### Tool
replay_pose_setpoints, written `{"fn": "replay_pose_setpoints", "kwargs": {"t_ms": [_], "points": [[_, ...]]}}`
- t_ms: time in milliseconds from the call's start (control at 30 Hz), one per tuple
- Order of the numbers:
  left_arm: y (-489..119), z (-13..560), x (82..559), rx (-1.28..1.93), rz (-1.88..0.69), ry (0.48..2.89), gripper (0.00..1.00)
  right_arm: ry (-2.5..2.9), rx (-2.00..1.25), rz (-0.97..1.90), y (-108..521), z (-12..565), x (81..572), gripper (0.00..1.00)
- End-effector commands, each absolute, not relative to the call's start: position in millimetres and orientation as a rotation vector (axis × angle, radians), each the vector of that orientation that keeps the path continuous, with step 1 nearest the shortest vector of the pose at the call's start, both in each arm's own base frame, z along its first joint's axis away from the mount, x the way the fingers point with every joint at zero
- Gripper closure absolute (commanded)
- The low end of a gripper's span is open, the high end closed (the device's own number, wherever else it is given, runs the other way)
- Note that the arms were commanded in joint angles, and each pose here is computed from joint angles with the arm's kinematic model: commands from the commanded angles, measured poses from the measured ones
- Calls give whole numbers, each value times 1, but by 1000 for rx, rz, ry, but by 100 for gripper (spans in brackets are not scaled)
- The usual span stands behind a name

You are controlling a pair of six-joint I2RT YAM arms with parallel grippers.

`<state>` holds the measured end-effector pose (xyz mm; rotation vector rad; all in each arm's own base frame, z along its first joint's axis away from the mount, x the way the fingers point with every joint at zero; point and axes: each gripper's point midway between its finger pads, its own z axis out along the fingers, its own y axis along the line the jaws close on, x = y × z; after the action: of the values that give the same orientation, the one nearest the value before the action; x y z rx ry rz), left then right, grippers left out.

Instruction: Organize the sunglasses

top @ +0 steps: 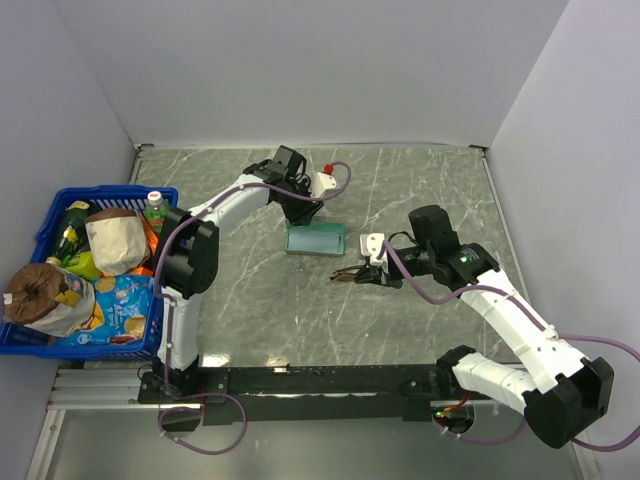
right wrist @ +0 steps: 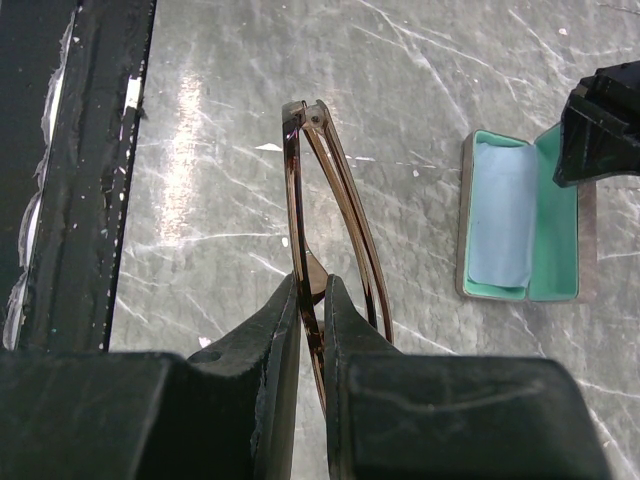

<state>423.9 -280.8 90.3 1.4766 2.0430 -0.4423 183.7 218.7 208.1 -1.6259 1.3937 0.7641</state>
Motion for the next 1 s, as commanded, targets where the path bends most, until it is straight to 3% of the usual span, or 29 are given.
{"fn": "replay_pose_setpoints", "kwargs": {"t_ms": [0,400,967], "points": [[-291,96,420,1487,-500,2012,60,1302,-1617,756,223,231,185,100],[-295,99,397,1489,-538,2033,77,1299,-1617,757,223,231,185,100],[-329,116,337,1563,-598,1910,78,1318,-1646,804,224,226,180,100]]}}
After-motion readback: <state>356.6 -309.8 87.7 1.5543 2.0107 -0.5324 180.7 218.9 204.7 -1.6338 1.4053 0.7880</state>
